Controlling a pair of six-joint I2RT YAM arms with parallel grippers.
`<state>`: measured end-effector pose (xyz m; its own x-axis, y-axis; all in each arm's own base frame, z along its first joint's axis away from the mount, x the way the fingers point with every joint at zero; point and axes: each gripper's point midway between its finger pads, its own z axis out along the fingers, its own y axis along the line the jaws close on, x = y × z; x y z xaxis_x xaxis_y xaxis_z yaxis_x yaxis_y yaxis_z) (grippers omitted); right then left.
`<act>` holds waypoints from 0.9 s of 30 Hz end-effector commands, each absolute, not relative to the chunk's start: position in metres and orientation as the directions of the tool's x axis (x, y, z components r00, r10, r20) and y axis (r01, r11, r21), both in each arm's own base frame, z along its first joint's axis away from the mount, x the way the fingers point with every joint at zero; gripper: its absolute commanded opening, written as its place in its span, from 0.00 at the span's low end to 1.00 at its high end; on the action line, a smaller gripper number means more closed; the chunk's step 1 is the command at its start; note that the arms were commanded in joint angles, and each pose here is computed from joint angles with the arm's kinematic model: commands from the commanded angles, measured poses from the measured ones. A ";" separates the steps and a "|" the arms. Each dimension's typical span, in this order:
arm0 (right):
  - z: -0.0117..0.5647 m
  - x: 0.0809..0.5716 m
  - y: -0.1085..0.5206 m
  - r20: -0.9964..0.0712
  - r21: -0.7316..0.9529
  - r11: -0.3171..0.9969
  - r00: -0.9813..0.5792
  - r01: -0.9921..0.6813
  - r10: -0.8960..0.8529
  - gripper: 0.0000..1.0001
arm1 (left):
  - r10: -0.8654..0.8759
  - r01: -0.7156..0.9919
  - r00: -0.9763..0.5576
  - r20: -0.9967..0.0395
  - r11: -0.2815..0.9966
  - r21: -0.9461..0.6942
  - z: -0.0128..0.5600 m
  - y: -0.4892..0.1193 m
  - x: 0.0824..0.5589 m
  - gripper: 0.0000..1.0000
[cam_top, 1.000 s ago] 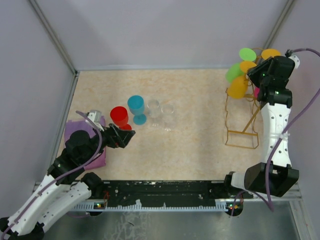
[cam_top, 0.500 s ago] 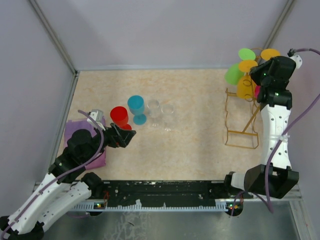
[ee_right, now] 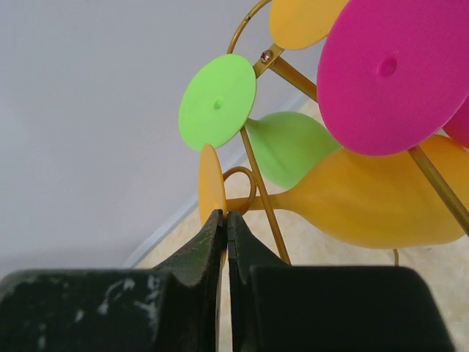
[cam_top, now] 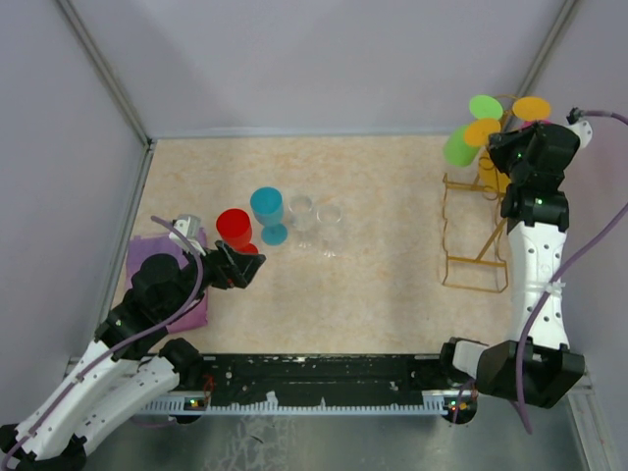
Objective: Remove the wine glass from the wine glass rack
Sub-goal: Pick up the wine glass from the wine rack.
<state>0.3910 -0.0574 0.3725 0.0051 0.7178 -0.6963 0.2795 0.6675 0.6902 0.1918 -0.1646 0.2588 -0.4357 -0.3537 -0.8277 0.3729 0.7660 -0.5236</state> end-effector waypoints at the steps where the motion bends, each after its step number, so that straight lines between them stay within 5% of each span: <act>1: 0.415 0.387 -0.053 -0.669 0.741 0.651 0.095 0.165 0.737 0.02 | -0.365 0.353 -0.432 -0.824 0.773 -0.528 0.258 -0.160 0.192 1.00; 27: 0.419 0.399 -0.038 -0.621 0.782 0.616 0.037 0.098 0.783 0.00 | -0.363 0.363 -0.430 -0.826 0.769 -0.527 0.257 -0.164 0.194 1.00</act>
